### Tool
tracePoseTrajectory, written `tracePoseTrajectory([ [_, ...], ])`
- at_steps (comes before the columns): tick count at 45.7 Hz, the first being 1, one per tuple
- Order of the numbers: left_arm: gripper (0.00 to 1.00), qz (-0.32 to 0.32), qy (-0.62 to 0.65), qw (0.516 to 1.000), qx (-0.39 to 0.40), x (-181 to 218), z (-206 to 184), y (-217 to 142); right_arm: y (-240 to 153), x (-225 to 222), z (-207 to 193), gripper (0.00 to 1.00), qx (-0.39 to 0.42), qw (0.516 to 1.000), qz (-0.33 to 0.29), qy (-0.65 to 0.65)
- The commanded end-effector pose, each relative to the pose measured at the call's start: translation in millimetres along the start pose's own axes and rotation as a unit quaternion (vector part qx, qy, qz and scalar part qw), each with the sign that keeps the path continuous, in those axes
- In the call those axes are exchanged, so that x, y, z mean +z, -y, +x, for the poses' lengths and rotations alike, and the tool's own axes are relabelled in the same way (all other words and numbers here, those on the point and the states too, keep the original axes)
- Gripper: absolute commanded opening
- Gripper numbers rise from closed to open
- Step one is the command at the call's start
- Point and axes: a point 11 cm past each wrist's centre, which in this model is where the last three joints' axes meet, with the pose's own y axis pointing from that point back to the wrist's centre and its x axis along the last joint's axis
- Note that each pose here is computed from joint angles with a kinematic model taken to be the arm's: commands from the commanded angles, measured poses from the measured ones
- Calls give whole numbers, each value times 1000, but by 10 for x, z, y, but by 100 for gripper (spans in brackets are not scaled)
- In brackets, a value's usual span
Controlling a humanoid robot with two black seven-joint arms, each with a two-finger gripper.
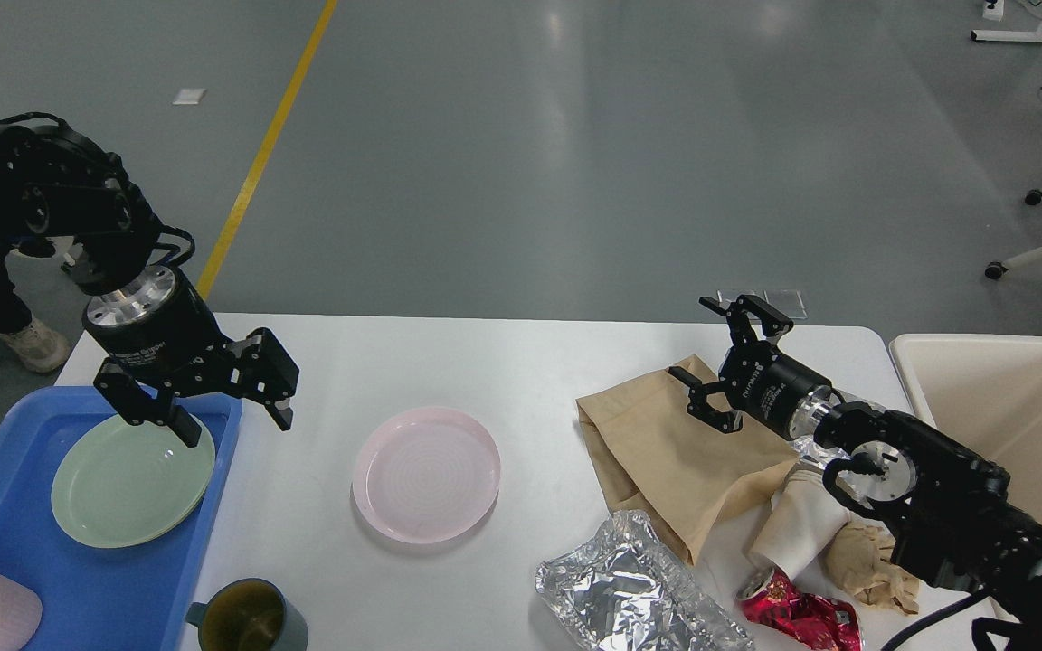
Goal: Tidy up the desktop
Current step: 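Move the left gripper down to the olive cup near the tray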
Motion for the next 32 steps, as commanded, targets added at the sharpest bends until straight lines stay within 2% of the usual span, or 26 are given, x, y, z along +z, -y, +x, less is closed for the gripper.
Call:
tracePoseTrajectory([
  [1, 93, -9, 10, 1000, -12, 101, -30, 99, 0, 0, 0, 100, 0, 1000, 0, 0],
  [18, 93, -17, -15, 997, -77, -39, -280, 511, 0, 0, 0, 100, 0, 1000, 0, 0],
  [32, 93, -20, -16, 989, -149, 23, -683, 723, 0, 0, 0, 100, 0, 1000, 0, 0],
])
